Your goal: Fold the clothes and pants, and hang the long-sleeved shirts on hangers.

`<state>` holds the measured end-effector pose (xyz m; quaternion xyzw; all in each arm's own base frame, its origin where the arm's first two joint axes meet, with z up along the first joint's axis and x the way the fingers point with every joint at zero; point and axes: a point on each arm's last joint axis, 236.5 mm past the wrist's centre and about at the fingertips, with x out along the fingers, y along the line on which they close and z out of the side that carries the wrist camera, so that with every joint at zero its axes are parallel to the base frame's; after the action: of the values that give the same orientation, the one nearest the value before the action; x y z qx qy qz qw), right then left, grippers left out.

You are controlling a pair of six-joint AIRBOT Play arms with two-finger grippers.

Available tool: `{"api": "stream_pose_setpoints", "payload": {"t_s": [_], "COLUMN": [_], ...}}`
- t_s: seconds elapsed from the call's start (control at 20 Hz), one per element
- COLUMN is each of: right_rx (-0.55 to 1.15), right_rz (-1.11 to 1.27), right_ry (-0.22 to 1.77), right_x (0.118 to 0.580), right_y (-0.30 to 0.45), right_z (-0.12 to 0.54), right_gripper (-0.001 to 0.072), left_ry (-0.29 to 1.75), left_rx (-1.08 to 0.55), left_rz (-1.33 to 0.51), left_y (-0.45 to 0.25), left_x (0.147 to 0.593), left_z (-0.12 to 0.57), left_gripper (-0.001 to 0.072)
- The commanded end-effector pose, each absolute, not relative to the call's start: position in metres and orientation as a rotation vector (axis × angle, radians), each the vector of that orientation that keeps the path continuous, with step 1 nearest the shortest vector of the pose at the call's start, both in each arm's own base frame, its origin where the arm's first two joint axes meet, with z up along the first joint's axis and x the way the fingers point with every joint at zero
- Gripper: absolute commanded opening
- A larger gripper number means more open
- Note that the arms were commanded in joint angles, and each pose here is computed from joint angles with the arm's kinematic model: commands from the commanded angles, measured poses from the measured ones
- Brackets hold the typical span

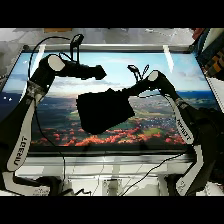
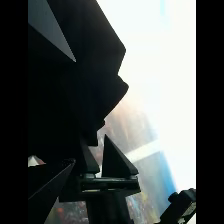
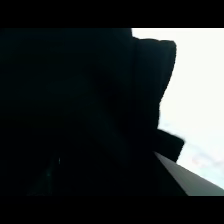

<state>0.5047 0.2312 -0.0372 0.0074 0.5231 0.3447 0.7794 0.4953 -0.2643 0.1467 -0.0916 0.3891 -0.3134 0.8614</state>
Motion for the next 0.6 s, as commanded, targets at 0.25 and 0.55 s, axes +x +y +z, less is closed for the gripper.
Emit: {"api": "stream_pose_setpoints", "payload": {"t_s": [0.25, 0.55], "right_rx": [0.048, 0.34], "right_rz": [0.614, 0.646], "right_ry": [1.338, 1.417], "right_x": [0.486, 0.483], "right_y": [0.209, 0.198], "right_z": [-0.088, -0.096], "right_gripper": [0.063, 0.0629], "left_ry": [0.856, 0.862], "left_rx": [-0.181, -0.18], "left_rz": [-0.669, -0.671], "left_y": [-0.264, -0.264], "left_x": [0.487, 0.486], "left_z": [0.141, 0.14], "left_gripper": [0.07, 0.07]}}
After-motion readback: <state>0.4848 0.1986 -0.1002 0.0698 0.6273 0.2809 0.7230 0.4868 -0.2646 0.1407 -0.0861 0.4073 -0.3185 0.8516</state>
